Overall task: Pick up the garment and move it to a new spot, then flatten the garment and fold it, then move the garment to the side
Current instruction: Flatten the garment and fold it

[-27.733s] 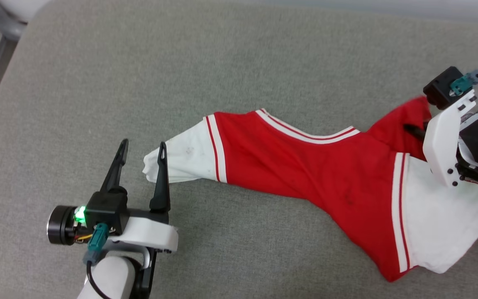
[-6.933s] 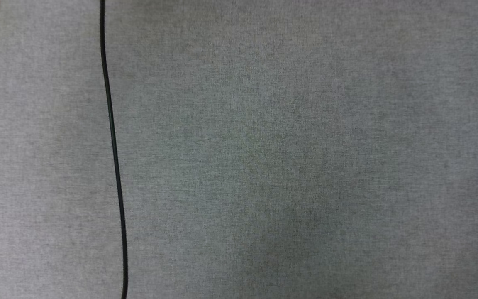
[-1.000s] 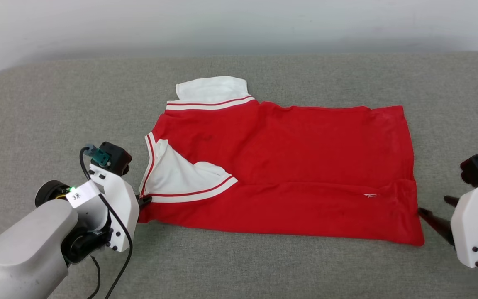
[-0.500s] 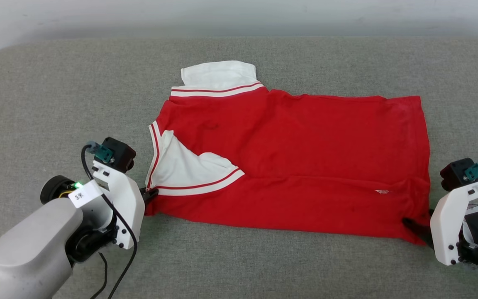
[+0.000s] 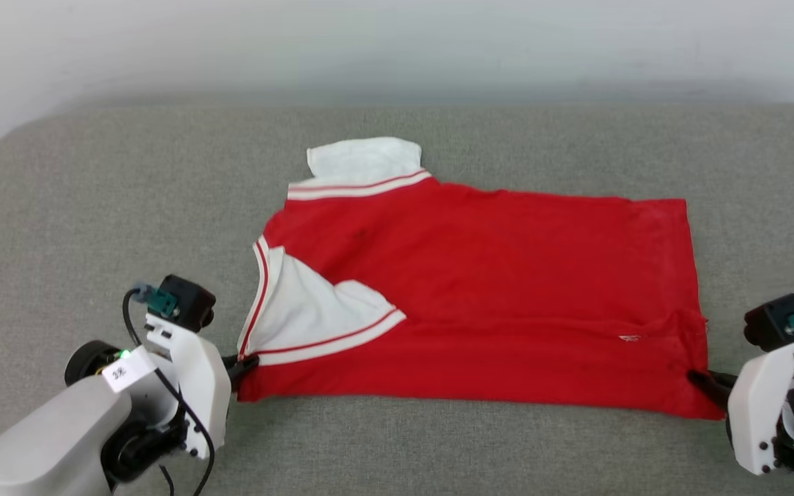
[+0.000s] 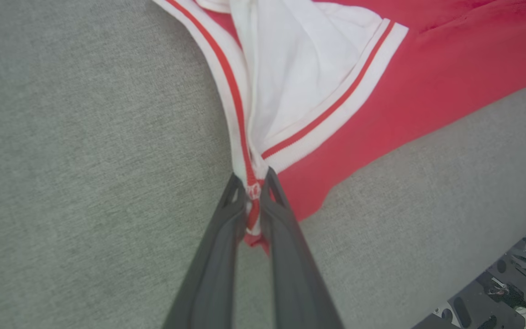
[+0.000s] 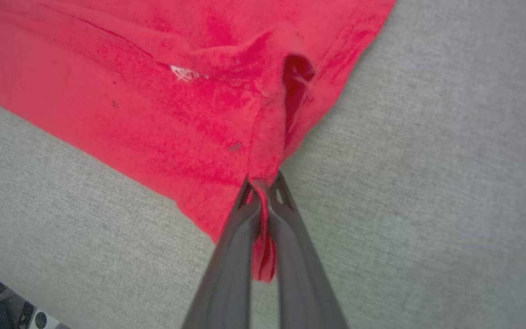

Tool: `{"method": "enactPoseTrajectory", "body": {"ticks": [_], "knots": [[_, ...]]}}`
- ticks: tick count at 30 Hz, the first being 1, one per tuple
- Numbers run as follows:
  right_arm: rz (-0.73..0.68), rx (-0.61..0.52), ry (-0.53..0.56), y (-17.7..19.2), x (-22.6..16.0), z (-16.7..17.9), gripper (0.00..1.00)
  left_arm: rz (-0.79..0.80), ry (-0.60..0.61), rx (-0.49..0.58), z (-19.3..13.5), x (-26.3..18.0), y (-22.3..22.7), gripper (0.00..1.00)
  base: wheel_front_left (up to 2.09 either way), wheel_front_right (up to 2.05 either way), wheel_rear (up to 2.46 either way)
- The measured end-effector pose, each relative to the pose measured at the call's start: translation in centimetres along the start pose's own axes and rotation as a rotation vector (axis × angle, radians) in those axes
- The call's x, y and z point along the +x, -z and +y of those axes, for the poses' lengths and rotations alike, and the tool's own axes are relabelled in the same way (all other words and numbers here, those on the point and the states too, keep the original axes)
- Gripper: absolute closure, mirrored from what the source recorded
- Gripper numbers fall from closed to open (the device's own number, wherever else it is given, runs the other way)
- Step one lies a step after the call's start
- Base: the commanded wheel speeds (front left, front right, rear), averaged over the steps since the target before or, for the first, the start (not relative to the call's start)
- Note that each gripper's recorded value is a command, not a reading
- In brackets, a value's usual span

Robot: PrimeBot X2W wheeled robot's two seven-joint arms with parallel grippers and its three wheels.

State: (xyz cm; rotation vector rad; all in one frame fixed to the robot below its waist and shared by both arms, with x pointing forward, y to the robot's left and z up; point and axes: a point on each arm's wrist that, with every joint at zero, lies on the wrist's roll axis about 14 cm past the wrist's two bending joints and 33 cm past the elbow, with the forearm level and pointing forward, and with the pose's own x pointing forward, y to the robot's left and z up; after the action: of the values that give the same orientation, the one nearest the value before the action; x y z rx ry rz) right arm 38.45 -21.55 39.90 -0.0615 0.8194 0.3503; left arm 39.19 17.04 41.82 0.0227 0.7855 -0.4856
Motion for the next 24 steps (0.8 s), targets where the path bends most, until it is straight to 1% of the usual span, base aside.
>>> {"method": "enactPoseTrajectory", "body": {"ticks": [4,10,15,24], "knots": [[-0.057,-0.007,0.002,-0.7,-1.9,-0.1,1.00,-0.027,0.004,-0.009,-0.7,-1.4,0.2,1.00,0.00,0.00,0.00],[-0.067,0.003,-0.001,0.3,-3.9,-0.2,1.00,-0.009,-0.005,-0.042,-1.3,-2.9,2.3,1.00,0.00,0.00,0.00],[-0.020,0.037,0.009,2.1,-4.4,-0.5,1.00,0.030,0.000,-0.078,-1.8,-2.9,4.1,1.00,0.00,0.00,0.00],[0.092,0.114,0.021,6.0,-2.8,-0.2,1.00,0.124,-0.015,-0.131,-1.3,-1.4,6.9,1.00,0.00,0.00,0.00]]}}
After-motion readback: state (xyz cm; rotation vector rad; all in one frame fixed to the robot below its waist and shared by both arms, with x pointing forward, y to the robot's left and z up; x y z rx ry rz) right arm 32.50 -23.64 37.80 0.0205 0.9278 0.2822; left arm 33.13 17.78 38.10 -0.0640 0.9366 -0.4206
